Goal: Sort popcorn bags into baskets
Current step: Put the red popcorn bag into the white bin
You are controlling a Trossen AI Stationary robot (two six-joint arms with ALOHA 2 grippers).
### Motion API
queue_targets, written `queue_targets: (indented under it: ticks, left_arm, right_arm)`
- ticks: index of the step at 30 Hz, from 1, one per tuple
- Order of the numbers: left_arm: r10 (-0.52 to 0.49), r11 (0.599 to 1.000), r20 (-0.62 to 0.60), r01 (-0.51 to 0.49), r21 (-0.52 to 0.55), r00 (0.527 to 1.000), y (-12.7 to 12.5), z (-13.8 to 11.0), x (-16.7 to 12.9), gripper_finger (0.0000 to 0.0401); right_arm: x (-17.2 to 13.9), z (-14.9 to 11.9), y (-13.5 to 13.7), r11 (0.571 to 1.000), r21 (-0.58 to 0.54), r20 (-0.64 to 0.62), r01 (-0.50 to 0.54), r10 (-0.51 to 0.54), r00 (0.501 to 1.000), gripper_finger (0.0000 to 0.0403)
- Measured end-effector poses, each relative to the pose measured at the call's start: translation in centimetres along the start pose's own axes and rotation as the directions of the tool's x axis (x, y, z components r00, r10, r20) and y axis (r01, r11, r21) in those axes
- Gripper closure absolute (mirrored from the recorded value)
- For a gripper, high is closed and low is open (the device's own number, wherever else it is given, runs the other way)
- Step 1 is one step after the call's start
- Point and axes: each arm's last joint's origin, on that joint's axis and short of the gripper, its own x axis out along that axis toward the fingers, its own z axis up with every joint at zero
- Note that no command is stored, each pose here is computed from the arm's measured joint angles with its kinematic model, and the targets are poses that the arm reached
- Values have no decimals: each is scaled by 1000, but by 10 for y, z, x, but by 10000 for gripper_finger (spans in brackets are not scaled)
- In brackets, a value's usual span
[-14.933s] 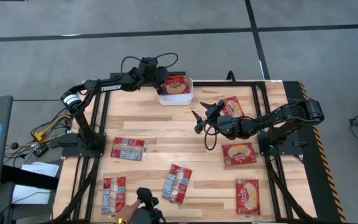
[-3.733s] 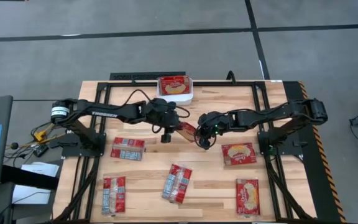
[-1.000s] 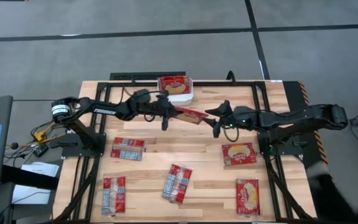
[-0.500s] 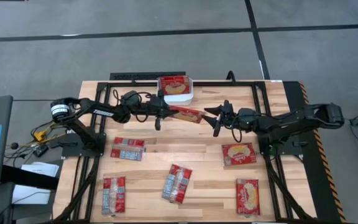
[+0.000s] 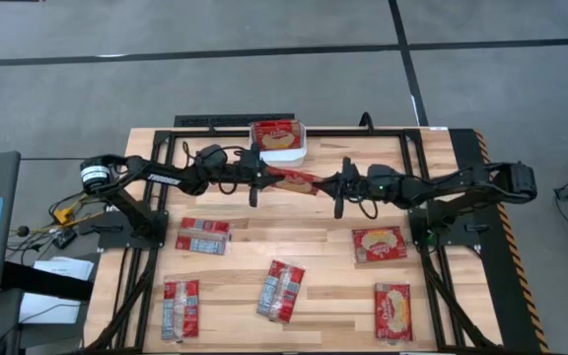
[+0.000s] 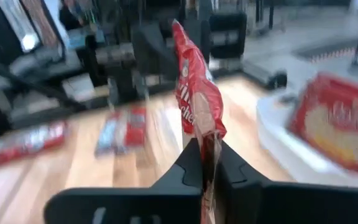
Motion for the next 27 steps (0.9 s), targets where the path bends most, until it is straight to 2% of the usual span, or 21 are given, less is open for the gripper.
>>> queue_targets:
  ticks: [3,6,9,13,19,24,27]
  left_arm:
    - [41,999,-35,-41,6,999,6,3,-5,298]
    - [66,997,-74,-69,-37,995,12,7,-9,266]
    - [10,999,-125,-16,-47,992,14,9,-7,248]
    - [-55,997,-202,45,-57,978,13,14,2,245]
    - [-73,997,-302,79,8,951,9,28,16,292]
    - [-73,991,-346,107,78,936,9,37,22,383]
    - [-69,987,-370,118,110,927,10,41,23,391]
  right_arm:
    - [-1,-3,-4,1000,-8,-69,24,-25,997,393]
    - [0,-4,-6,999,-9,-106,36,-36,994,393]
    - [2,-1,-7,1000,-17,-128,-4,2,992,395]
    - [5,7,-7,999,-21,-125,-28,26,992,395]
    - [8,15,-5,997,-36,-148,-66,60,987,395]
    - [9,15,-5,998,-33,-163,-62,56,985,393]
    - [9,16,-5,998,-34,-154,-52,46,987,380]
